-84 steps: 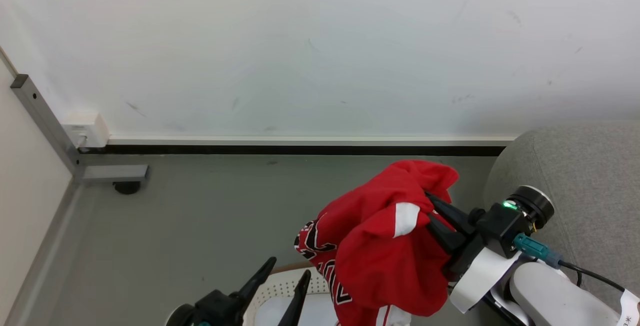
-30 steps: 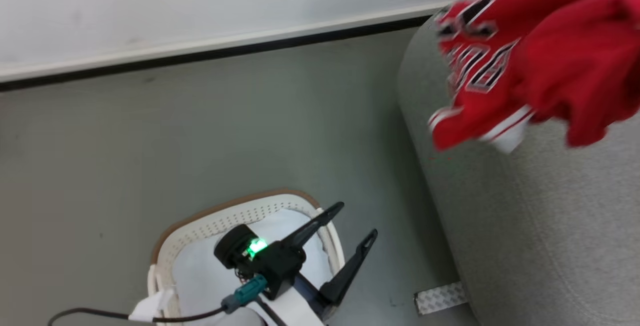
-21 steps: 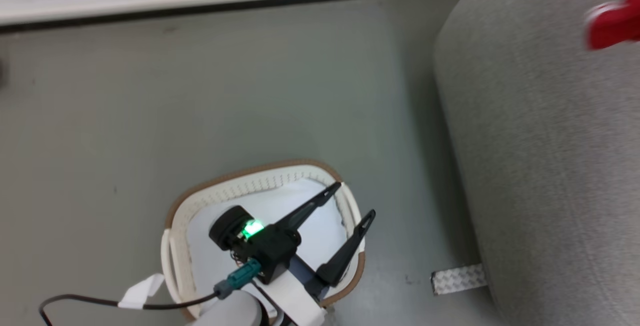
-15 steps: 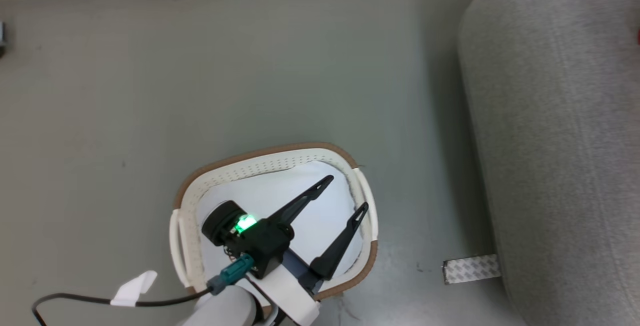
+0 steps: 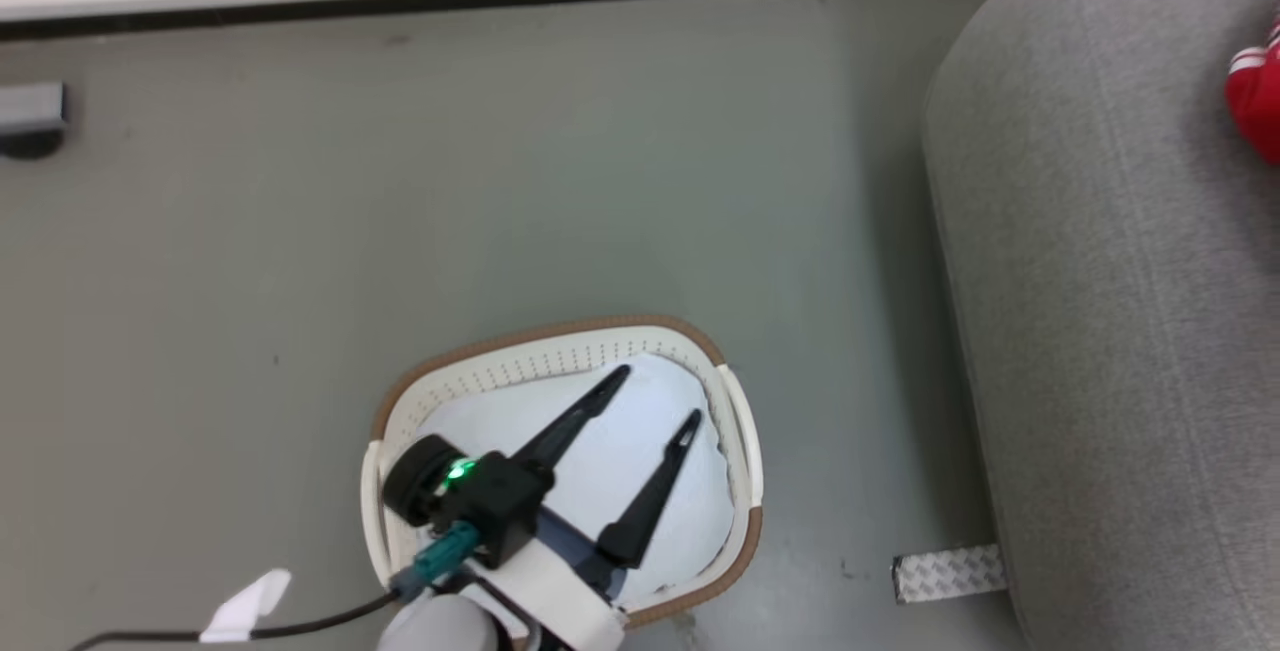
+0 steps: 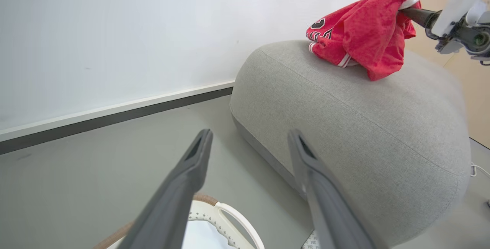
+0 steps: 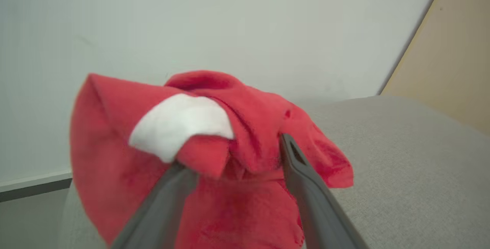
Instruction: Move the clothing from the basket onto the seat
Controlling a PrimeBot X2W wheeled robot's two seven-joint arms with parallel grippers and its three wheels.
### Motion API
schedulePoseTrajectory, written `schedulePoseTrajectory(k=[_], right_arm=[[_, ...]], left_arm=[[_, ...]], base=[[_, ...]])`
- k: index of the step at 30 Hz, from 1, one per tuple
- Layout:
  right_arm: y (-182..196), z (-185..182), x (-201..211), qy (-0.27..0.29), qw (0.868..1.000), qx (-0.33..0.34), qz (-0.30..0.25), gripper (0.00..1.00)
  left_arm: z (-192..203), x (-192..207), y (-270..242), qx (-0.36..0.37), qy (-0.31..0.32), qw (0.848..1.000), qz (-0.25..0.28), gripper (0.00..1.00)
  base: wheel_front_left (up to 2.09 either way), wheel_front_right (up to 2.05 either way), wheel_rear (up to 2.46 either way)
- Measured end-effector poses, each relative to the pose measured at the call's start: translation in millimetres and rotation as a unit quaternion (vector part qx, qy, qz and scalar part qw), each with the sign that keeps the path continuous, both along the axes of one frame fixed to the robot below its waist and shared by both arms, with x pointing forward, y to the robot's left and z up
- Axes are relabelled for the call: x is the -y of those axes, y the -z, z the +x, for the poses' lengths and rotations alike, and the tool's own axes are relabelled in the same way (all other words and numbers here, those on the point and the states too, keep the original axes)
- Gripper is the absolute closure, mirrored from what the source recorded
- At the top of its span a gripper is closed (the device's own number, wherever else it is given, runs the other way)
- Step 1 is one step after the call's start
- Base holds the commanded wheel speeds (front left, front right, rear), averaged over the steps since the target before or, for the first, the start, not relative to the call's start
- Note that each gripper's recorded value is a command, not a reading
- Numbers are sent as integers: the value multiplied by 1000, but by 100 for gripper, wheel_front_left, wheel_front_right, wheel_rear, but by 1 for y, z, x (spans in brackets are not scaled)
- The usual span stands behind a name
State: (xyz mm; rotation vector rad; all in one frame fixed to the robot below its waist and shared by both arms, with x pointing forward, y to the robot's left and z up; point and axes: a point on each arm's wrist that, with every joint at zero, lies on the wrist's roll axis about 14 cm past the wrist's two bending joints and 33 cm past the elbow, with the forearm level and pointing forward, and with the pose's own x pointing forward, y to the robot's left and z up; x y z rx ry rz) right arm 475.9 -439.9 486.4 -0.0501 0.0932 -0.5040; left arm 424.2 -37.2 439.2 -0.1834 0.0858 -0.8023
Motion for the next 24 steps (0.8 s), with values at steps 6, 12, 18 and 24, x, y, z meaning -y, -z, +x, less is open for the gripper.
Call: schedulePoseTrajectory(k=[6,12,18,24], right_arm=[[-21,-28,-39,-30,997,66,-3,0],[-36,-62,-101,-79,990,116,10,0],[-46,-88,-145,-126,984,130,4,0],[-28,-113,-188,-180,978,102,14,0]], left_arm=[[6,-28,-15,4,-76,997,-4,0],[4,-77,-29,5,-179,984,-6,0],[-13,-121,-35,14,-247,969,12,0],[-36,-162,-35,15,-303,952,32,0]], base=[[0,0,0],[0,0,0],[0,0,0],[0,0,0]])
